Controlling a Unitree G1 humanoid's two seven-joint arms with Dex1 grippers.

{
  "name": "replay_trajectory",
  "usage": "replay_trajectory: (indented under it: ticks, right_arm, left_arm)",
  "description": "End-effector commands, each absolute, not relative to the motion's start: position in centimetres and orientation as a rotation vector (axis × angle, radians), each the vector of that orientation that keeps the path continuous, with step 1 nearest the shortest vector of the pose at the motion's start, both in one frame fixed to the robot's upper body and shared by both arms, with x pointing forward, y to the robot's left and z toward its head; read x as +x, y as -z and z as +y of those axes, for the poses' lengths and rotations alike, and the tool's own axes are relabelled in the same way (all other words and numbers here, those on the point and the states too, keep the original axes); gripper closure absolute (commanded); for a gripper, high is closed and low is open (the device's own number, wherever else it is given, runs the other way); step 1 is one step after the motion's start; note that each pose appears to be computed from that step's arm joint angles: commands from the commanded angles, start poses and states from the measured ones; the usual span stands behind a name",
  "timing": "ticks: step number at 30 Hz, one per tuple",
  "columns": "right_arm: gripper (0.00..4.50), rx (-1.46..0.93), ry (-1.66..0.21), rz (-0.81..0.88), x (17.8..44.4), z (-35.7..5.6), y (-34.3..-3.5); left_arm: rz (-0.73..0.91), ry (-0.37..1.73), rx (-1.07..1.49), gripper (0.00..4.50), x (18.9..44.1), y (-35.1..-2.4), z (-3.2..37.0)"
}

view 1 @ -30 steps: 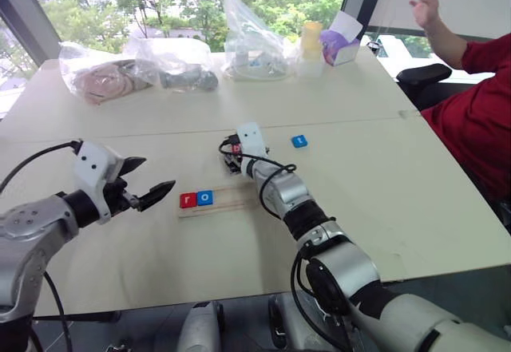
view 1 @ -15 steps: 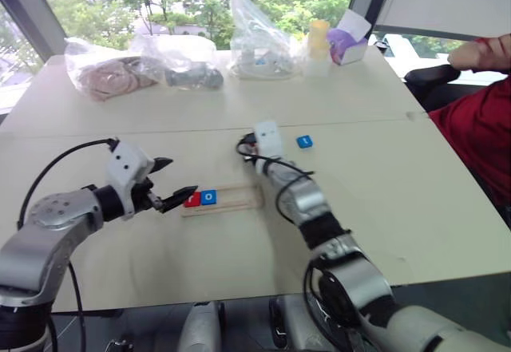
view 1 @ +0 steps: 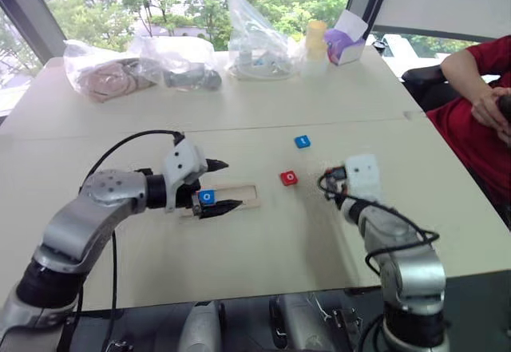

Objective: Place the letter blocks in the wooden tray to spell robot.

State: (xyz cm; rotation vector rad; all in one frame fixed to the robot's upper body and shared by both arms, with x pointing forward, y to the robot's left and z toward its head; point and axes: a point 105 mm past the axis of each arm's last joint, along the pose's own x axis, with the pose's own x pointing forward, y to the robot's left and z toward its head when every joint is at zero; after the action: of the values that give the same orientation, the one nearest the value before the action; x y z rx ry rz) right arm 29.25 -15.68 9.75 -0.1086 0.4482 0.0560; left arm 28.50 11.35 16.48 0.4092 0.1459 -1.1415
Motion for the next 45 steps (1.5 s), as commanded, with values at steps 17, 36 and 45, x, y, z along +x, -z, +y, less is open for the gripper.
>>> replay_trajectory:
  ticks: [17,36,45]
  right_arm:
    - [0.03,-0.221,-0.259,0.244,29.6,-14.8,-15.3]
    - [0.03,-0.614,-1.084,0.269,30.7,-21.2,-10.7]
    - [0.03,-0.663,-1.135,0.264,33.0,-21.0,-9.0]
  left_arm:
    - [0.155,1.141,0.450,0.00,29.4,-16.8,13.7]
    - [0.232,1.250,0.530,0.00,27.8,-18.3,15.0]
    - [0.243,1.221,0.535,0.00,28.0,-17.5,15.1]
